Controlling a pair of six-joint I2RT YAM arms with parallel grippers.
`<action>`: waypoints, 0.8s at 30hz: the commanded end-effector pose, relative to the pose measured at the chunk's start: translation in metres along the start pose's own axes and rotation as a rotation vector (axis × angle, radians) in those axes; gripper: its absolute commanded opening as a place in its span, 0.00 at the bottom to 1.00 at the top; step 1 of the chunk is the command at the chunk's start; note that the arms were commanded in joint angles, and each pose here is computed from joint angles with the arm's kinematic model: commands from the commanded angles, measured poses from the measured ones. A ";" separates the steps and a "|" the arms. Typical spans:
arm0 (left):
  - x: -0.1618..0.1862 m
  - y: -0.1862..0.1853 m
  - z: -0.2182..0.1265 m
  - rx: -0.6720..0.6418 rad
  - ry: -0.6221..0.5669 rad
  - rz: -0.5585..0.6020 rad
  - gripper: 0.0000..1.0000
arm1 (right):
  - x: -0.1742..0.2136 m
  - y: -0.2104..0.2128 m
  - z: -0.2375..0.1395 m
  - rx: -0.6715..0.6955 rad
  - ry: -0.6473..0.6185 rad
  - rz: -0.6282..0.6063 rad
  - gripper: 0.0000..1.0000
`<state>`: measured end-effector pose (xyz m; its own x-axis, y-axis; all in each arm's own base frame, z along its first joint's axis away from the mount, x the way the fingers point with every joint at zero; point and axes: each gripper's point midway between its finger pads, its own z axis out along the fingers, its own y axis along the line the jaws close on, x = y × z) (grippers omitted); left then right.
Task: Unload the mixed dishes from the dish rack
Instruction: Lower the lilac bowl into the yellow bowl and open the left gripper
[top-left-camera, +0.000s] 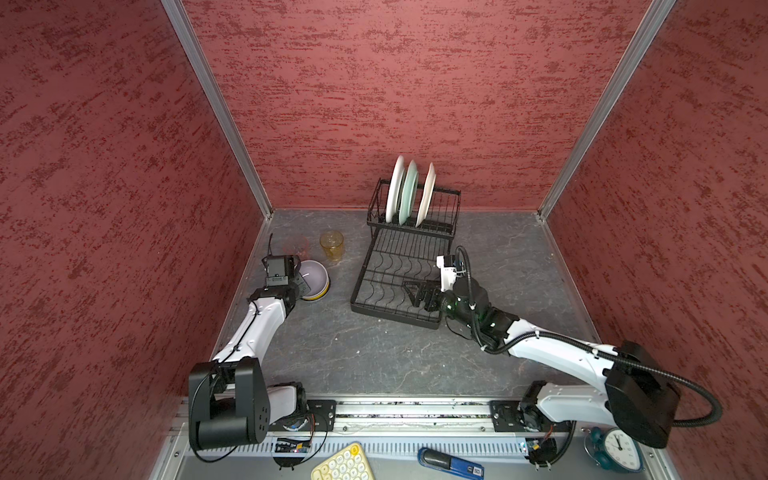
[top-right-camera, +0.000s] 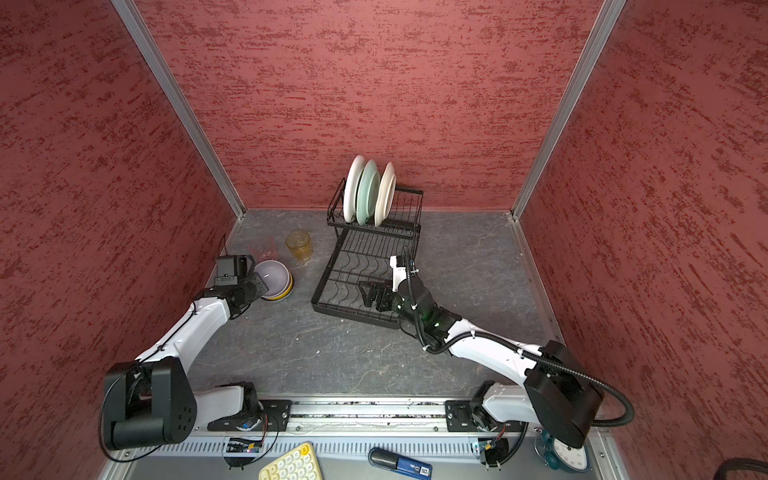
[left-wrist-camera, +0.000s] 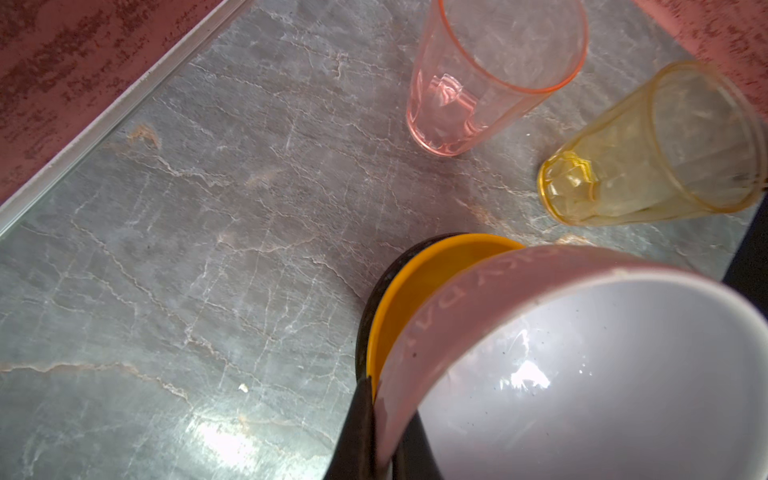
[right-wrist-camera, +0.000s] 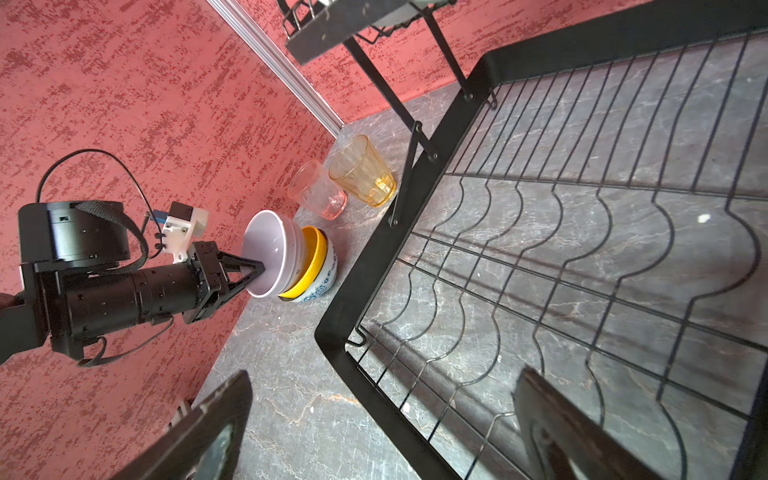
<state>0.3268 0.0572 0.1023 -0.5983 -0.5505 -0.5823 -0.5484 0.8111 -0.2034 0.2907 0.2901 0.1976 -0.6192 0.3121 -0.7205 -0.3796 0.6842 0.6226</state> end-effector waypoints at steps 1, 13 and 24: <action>-0.029 -0.013 -0.003 0.037 -0.092 -0.003 0.00 | -0.002 -0.006 0.002 0.032 -0.014 -0.013 0.99; -0.032 -0.016 -0.004 0.030 -0.109 0.003 1.00 | -0.002 -0.011 0.005 0.067 -0.004 -0.017 0.99; -0.011 -0.059 -0.049 0.192 -0.171 0.110 1.00 | -0.004 -0.030 -0.012 0.170 -0.019 -0.026 0.99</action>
<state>0.3433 0.0158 0.1597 -0.5228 -0.4536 -0.7218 -0.3871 0.8807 -0.2731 0.2941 0.2748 0.1720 -0.6407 0.2832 -0.7136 -0.2933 0.7687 0.5684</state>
